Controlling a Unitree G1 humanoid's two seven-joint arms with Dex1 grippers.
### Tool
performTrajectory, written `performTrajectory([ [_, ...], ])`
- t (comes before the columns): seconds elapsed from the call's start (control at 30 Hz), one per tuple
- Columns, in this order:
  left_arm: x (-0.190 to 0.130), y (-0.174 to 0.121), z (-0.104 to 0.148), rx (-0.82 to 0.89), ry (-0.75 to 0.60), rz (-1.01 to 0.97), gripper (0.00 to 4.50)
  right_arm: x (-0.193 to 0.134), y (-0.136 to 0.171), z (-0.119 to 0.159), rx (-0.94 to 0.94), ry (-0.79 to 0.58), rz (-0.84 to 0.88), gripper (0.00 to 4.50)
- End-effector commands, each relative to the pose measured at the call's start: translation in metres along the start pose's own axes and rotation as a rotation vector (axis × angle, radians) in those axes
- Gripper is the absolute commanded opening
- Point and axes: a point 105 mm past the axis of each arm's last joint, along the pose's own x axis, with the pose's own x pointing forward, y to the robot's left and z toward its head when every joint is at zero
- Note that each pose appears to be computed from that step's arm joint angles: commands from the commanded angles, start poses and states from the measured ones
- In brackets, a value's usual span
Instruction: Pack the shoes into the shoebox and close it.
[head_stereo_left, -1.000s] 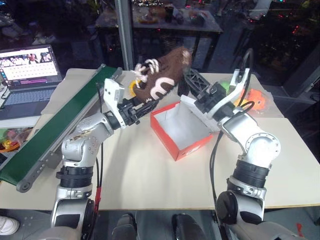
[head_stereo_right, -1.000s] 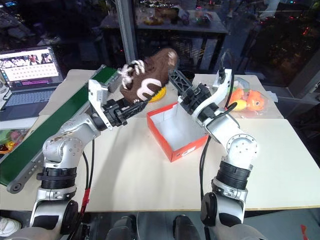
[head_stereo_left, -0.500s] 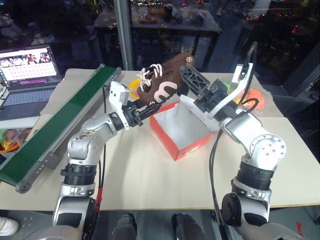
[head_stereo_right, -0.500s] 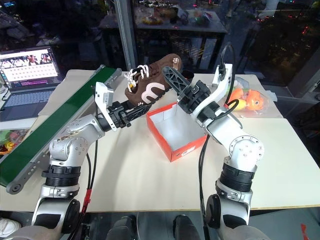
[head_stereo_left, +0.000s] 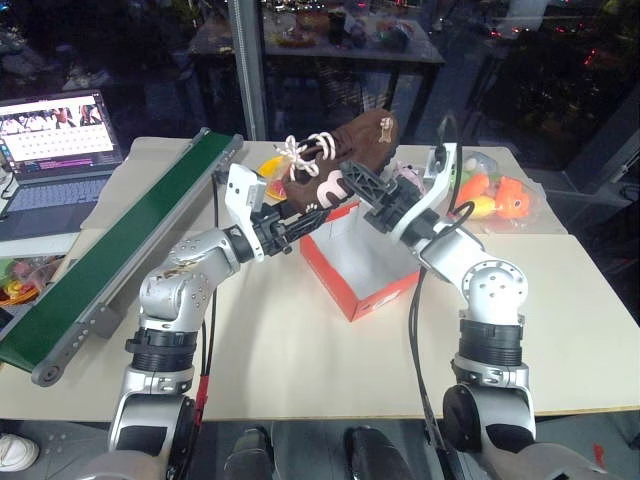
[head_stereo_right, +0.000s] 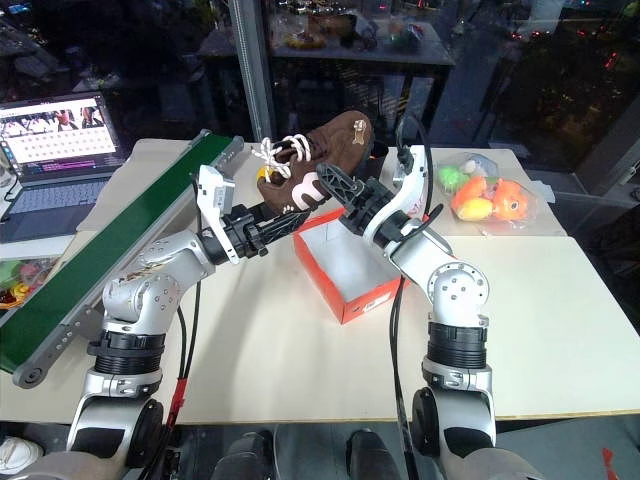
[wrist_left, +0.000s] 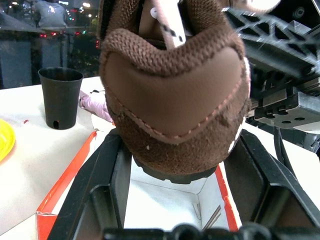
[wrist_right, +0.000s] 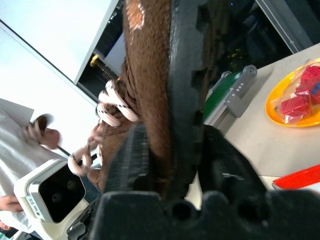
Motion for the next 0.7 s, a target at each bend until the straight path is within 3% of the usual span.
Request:
performTrajectory([
  [0.03,-0.006,-0.007,0.018,0.035,-0.051,-0.024,2.28,0.001,0.013,0.022,-0.046,-0.073,0.047,0.45],
  [0.07,-0.008,-0.005,0.016,0.033,-0.045,-0.012,2.28,0.001,0.014,0.024,-0.052,-0.078,0.049,0.44],
  [0.13,-0.015,-0.001,0.014,0.018,-0.040,0.008,3.21,0.001,0.015,0.028,-0.081,-0.080,0.049,0.44],
  [0.27,-0.037,0.008,0.010,-0.003,-0.017,0.046,4.50,-0.007,0.010,0.054,-0.242,-0.094,-0.003,0.42],
  [0.4,-0.064,0.021,-0.001,-0.002,0.041,0.132,4.50,-0.016,0.001,0.081,-0.454,-0.041,-0.064,0.42],
  [0.47,-0.076,0.025,-0.005,0.003,0.064,0.158,4.50,-0.022,-0.012,0.085,-0.620,0.067,-0.121,0.42],
  [0.53,-0.082,0.027,-0.006,0.004,0.064,0.187,4.50,-0.028,-0.031,0.079,-0.759,0.233,-0.170,0.42],
  [0.7,-0.075,0.018,-0.011,-0.001,0.054,0.185,4.50,-0.040,-0.079,0.043,-0.900,0.546,-0.180,0.42],
])
